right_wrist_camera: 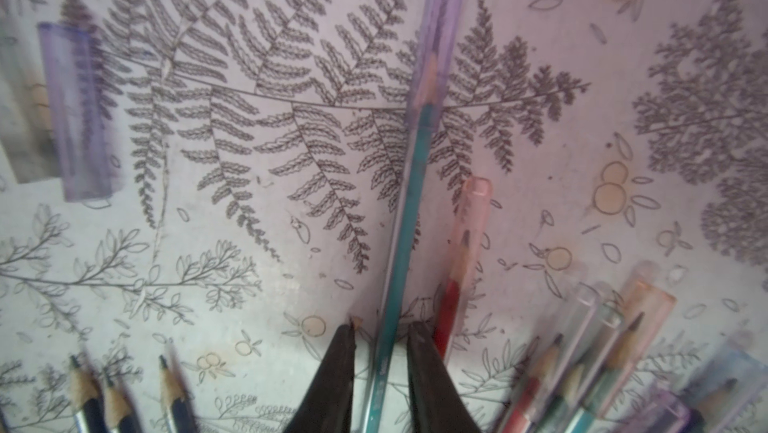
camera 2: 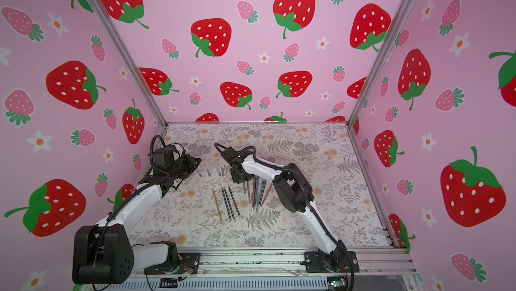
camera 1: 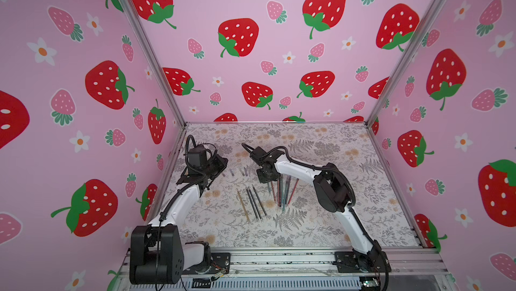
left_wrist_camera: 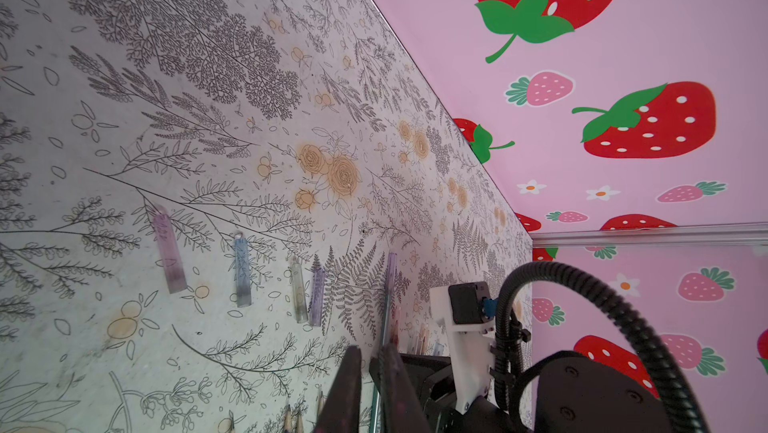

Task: Remove the protective cover of the pencils
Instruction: Pick up the pencil from the center of the board.

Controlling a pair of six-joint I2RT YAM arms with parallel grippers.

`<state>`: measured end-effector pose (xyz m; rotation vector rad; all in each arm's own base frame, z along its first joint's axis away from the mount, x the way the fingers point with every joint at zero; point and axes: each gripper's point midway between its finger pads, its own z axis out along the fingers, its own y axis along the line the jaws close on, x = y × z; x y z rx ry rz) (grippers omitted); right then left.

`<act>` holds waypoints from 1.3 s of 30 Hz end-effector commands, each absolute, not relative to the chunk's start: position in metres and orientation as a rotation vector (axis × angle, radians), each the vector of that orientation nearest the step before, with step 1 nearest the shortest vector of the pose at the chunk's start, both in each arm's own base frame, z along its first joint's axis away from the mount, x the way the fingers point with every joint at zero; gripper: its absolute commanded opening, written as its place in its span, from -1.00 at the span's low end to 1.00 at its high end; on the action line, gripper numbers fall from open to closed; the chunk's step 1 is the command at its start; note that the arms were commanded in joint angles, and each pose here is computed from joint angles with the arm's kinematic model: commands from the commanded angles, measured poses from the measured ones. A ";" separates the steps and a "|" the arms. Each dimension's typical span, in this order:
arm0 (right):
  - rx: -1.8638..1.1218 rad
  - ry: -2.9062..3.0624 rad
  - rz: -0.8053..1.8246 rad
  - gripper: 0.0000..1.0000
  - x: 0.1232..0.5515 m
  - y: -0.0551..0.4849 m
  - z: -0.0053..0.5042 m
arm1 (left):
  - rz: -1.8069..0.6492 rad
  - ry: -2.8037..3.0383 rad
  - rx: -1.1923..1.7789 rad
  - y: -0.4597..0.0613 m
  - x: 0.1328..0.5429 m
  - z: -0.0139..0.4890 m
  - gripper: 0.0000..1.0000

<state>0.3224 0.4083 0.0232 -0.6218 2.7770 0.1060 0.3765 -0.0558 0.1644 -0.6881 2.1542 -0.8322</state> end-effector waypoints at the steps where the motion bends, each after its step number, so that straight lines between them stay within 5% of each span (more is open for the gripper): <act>1: -0.615 2.862 -0.019 -0.59 0.315 0.387 -0.004 | -0.847 2.140 -0.692 -0.055 0.374 0.166 -0.70; 23: -0.617 2.789 0.118 -0.93 0.316 0.397 0.034 | -0.857 2.128 -0.684 -0.054 0.371 0.171 -0.70; 39: -0.612 2.709 0.210 -1.00 0.316 0.399 0.058 | -0.861 2.126 -0.690 -0.053 0.372 0.170 -0.69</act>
